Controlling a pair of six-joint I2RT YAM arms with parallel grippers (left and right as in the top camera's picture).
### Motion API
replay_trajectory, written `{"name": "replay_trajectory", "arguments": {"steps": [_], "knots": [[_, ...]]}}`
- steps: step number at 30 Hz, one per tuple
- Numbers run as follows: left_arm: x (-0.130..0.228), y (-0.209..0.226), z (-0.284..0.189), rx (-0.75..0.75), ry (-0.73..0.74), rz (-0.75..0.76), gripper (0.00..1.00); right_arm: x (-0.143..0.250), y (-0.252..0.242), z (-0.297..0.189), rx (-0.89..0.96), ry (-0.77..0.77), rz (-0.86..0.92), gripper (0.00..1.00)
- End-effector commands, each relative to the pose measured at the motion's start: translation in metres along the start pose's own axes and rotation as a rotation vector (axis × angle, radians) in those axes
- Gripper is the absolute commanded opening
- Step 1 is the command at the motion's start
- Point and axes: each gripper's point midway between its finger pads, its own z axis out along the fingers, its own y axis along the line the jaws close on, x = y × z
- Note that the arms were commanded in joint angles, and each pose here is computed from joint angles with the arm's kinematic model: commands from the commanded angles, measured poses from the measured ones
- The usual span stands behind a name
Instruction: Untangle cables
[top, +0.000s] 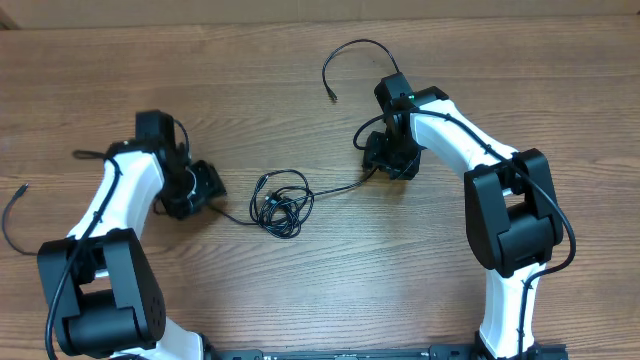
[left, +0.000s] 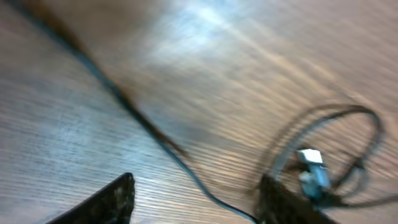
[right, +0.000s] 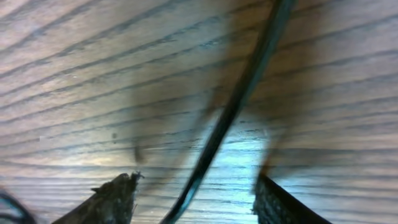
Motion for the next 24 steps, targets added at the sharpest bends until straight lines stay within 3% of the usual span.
{"name": "replay_trajectory", "arguments": {"steps": [1,7,24], "knots": [[-0.007,-0.022,-0.014,0.1,-0.002,0.157,0.68,0.018,0.029,-0.002,-0.177,0.096,-0.129,0.69],[0.0,-0.032,-0.011,0.118,0.017,0.184,0.6,0.041,0.063,-0.015,-0.393,0.209,-0.165,0.73],[0.026,-0.045,0.038,-0.013,0.106,0.209,0.58,0.088,0.088,-0.007,-0.354,0.303,-0.253,0.72]]}}
